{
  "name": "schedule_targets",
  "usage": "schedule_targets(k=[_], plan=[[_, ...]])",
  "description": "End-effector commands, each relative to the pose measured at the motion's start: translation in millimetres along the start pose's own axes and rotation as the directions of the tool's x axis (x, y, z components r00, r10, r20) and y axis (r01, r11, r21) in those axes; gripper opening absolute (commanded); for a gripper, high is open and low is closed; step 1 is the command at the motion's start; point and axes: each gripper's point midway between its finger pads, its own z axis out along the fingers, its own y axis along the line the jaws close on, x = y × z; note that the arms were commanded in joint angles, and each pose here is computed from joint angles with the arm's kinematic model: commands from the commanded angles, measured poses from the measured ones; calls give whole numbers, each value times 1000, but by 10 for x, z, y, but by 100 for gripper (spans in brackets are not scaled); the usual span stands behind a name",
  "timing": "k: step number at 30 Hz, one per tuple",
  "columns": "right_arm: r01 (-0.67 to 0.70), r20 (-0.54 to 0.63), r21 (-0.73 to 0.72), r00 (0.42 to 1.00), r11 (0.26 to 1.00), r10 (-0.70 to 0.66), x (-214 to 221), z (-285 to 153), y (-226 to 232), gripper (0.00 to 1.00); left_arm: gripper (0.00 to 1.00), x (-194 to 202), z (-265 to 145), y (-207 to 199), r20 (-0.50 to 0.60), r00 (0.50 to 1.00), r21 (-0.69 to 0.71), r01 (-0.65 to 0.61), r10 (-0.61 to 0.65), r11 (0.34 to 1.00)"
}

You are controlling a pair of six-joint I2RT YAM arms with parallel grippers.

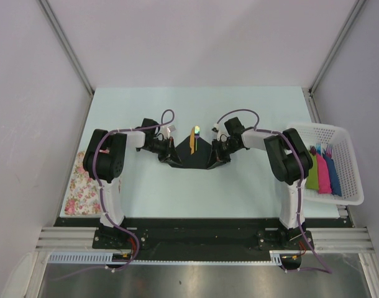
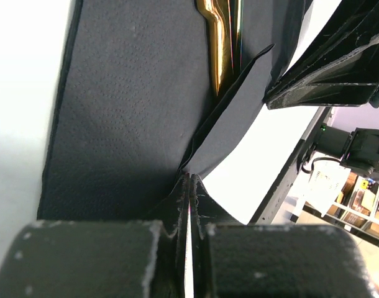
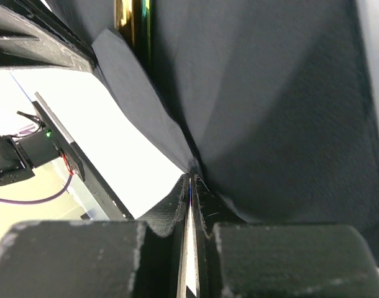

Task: Place the utensils on the paper napkin and roll it up

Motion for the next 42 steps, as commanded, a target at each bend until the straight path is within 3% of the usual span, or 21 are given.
schedule_targets(k=[1, 6, 11, 17, 26, 34, 42], plan=[[-3, 3, 78, 1000, 997, 2, 60, -133, -182, 8, 0, 15, -16, 287, 17, 1000, -103, 14, -12, 995], [9, 21, 54, 1000, 998, -10, -14, -135, -85, 8, 0, 0, -9, 258, 19, 1000, -82, 1, 0, 997], [69, 98, -70, 993, 995, -62, -218, -229, 356, 9, 1, 7, -7, 246, 18, 1000, -72, -10, 12, 997], [77, 106, -132, 992, 988, -64, -315, -170, 590, 11, 0, 16, -6, 222, 19, 999, -54, -26, 27, 998], [34, 93, -80, 995, 996, -26, -398, 43, 345, 10, 1, -7, -18, 127, 30, 998, -8, -57, 58, 998], [1, 80, -40, 997, 999, 2, -437, 145, 149, 9, 22, -225, -231, -522, 174, 956, 218, -270, 234, 938], [-8, 75, -26, 997, 1000, 10, -438, 164, 111, 8, 28, -314, -205, -963, 228, 944, 386, -311, 237, 869]])
